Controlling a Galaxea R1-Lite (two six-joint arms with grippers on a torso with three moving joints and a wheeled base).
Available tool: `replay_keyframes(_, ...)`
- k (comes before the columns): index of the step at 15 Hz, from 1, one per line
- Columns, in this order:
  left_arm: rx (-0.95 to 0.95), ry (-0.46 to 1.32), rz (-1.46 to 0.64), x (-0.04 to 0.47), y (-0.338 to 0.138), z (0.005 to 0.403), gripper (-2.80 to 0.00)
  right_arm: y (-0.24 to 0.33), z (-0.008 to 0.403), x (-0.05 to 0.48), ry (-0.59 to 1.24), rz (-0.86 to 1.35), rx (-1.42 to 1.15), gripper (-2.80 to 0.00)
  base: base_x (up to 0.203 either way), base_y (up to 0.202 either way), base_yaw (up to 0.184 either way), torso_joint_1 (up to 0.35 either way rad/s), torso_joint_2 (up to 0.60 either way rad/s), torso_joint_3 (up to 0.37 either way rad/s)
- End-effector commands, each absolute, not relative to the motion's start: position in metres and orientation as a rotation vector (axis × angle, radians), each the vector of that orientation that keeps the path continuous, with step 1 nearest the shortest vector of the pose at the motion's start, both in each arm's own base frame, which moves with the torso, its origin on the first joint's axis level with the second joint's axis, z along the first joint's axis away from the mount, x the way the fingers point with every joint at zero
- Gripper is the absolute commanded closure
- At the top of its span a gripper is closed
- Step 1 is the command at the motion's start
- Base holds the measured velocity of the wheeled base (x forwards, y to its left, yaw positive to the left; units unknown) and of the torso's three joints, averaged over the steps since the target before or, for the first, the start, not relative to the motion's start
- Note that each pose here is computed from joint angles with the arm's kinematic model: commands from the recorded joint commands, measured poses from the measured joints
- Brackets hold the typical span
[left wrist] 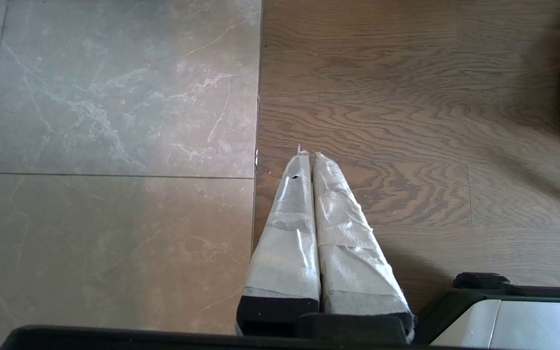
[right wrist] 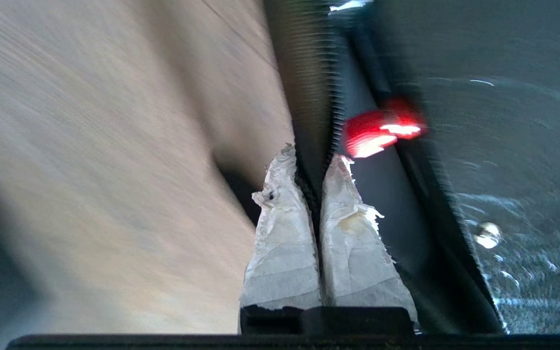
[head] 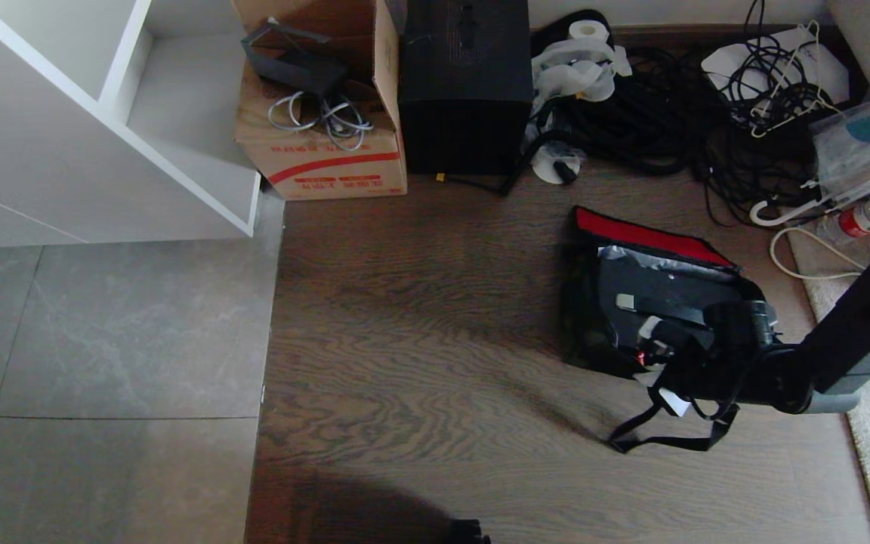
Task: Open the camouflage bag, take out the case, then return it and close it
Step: Close the top of the storage box
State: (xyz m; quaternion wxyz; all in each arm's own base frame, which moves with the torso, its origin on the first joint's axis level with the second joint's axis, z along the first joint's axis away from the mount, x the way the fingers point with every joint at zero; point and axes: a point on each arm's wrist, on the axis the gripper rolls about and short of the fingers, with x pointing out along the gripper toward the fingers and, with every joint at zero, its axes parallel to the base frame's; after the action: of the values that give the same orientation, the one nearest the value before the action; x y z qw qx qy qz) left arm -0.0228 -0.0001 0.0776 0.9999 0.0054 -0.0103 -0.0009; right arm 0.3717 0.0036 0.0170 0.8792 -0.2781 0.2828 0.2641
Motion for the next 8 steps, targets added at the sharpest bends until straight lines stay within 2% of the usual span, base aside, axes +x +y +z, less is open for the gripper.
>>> replay_keyframes(1,0.011,-0.014,-0.001,-0.022,0.0,0.075,0.0,0.05,0.04,0.364,0.558,0.56,-0.552,0.0,0.0,0.0,0.0,0.0,0.0,0.0)
replay_keyframes(4,0.011,-0.014,-0.001,-0.022,0.0,0.075,0.0,0.098,0.048,0.357,0.59,0.474,-0.468,0.0,0.0,0.0,0.0,0.0,0.0,0.0)
replay_keyframes(8,0.011,-0.014,-0.001,-0.022,0.0,0.075,0.0,0.106,0.04,0.351,0.633,0.416,-0.479,0.0,0.0,0.0,0.0,0.0,0.0,0.0)
